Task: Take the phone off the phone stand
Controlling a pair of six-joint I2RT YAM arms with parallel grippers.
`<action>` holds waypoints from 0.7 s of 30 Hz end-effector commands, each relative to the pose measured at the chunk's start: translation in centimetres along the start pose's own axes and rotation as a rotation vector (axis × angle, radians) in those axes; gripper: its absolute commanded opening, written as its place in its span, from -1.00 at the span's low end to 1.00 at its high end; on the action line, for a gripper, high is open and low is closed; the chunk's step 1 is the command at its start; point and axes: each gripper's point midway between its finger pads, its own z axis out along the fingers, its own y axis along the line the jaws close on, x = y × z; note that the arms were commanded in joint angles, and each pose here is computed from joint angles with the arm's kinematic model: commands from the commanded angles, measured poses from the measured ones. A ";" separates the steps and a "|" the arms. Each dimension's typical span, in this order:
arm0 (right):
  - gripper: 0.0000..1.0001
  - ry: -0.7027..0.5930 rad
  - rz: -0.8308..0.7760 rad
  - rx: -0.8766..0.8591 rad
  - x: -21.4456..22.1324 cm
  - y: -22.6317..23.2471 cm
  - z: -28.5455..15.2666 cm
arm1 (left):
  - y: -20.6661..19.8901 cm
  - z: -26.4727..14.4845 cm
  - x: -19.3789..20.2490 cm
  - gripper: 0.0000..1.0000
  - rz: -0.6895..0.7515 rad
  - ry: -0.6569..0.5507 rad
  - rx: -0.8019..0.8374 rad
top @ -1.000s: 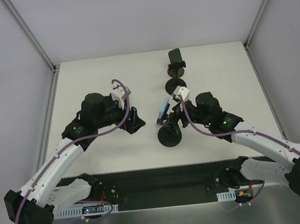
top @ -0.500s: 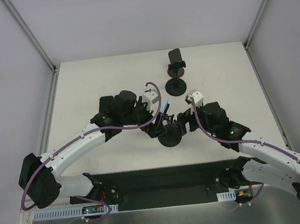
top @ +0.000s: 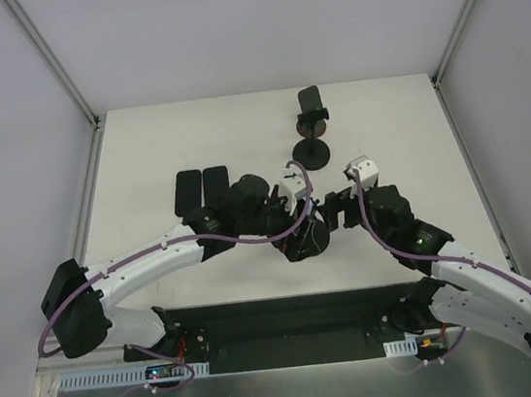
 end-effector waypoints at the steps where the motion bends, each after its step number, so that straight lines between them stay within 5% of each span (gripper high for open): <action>1: 0.76 -0.062 0.021 0.036 -2.0 -0.4 -0.1 | -3.3 1.1 -4.3 0.98 0.041 -0.132 0.102; 7: 0.76 -0.099 0.013 0.084 -3.1 -1.5 -1.3 | -4.1 0.5 -5.1 0.98 0.069 -0.177 0.087; 15: 0.75 -0.122 0.020 0.100 -3.7 -1.8 -1.8 | 1.5 -5.5 -7.4 0.98 0.001 -0.372 -0.327; 21: 0.75 -0.111 0.028 0.100 -3.1 -1.8 -1.4 | 3.3 -6.9 -7.9 0.98 -0.032 -0.398 -0.456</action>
